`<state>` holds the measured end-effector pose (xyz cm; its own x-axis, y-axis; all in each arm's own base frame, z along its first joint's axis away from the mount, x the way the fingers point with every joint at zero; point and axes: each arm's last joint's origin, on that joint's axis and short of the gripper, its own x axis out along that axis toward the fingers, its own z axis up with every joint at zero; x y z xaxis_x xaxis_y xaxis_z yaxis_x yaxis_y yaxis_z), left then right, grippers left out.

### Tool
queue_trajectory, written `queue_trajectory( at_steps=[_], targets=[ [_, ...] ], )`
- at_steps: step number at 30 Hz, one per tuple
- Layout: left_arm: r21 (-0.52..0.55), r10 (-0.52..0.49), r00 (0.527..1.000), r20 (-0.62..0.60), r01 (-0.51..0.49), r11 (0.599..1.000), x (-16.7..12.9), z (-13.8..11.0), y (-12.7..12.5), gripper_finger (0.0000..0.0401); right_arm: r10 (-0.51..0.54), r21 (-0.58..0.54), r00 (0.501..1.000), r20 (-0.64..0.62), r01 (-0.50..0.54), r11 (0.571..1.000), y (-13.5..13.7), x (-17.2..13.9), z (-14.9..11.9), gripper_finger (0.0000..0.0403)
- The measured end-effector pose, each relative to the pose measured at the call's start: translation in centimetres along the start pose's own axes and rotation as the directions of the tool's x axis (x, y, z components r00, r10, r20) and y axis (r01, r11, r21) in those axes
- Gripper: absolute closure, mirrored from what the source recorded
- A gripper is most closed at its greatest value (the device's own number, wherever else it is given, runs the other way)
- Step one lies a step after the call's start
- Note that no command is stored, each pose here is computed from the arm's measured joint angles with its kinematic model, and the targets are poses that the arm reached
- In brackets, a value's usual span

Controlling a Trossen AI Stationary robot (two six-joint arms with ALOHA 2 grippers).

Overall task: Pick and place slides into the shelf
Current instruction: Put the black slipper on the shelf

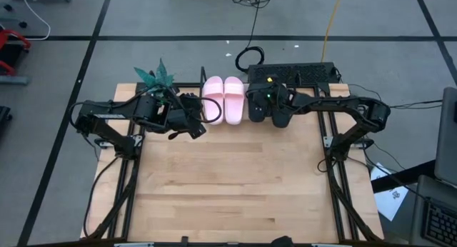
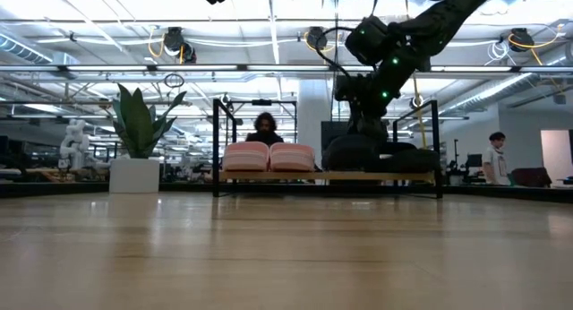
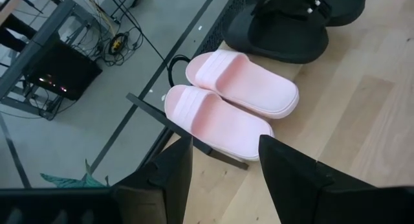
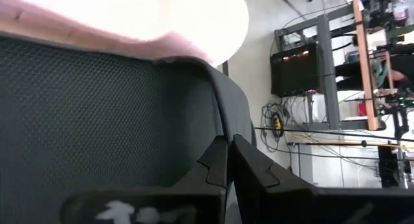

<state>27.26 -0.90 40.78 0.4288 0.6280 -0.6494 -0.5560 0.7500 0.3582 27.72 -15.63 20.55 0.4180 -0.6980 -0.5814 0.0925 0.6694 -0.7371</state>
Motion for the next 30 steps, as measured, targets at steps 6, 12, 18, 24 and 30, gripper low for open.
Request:
queue_trajectory(
  at_steps=[6, 12, 18, 24, 30],
  targets=[
    [0.0, 0.0, 1.0, 0.001, 0.0, 1.0, 0.0, 0.0, 0.0, 0.0219, 0.023, 0.0, 0.999, -0.023, -0.023, 1.0, 1.4, 0.4, -1.3, 0.0403],
    [0.008, -0.002, 1.0, 0.006, 0.002, 1.0, 0.0, 0.1, 0.0, 0.0219, 0.009, 0.008, 1.0, -0.007, -0.009, 1.0, 1.7, 0.4, -1.4, 0.0403],
    [0.007, -0.003, 1.0, 0.006, 0.003, 1.0, 0.0, 0.1, 0.0, 0.0219, 0.011, 0.008, 1.0, -0.003, -0.011, 1.0, 1.7, 0.5, -1.4, 0.0402],
    [0.007, -0.003, 1.0, 0.006, 0.003, 1.0, 0.0, 0.1, 0.0, 0.0219, 0.045, 0.013, 0.999, 0.028, -0.045, 0.999, 1.8, 0.4, -1.3, 0.0377],
    [0.01, -0.003, 1.0, 0.006, 0.003, 1.0, 0.0, 0.1, 0.0, 0.0219, 0.056, 0.042, 0.998, 0.031, -0.057, 0.997, 2.1, 0.4, -1.2, 0.0344]
  ],
)
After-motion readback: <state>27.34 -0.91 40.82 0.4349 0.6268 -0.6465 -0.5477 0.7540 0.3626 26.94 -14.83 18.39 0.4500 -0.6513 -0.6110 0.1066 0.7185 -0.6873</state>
